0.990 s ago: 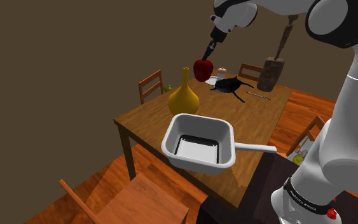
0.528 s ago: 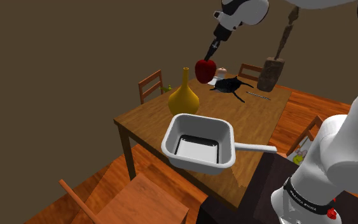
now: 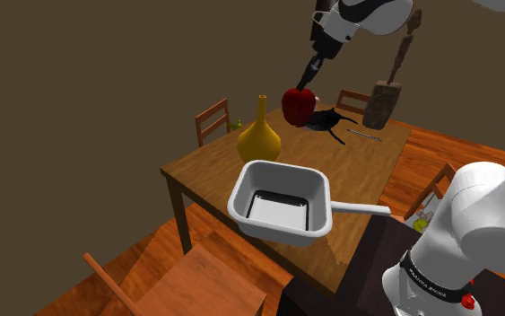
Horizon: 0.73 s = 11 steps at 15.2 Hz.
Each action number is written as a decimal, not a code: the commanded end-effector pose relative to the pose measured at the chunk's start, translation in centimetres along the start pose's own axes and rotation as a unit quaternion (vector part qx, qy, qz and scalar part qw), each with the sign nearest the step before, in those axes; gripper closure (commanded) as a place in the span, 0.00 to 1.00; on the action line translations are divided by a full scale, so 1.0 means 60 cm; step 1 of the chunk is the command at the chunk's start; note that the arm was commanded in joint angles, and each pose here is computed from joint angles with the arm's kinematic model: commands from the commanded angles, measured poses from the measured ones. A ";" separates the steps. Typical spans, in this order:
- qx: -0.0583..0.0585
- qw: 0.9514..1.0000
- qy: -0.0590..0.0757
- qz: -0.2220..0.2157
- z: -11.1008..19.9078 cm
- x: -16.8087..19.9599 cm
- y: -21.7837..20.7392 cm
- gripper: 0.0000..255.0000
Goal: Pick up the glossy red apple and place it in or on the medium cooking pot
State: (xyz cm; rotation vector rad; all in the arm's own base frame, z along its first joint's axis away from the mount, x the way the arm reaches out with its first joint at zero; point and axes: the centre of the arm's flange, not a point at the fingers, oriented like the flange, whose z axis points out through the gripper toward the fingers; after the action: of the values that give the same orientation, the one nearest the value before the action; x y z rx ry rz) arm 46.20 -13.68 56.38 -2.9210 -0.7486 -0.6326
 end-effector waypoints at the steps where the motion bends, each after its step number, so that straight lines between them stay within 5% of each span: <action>1: -0.001 1.000 0.000 0.000 -0.019 -0.011 -0.046 1.00; 11: -0.001 1.000 0.000 0.000 -0.092 -0.065 -0.246 1.00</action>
State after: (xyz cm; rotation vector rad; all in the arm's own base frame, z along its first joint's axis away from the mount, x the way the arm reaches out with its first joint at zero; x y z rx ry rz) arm 35.22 -4.06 59.06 -2.9224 -0.7499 -0.6335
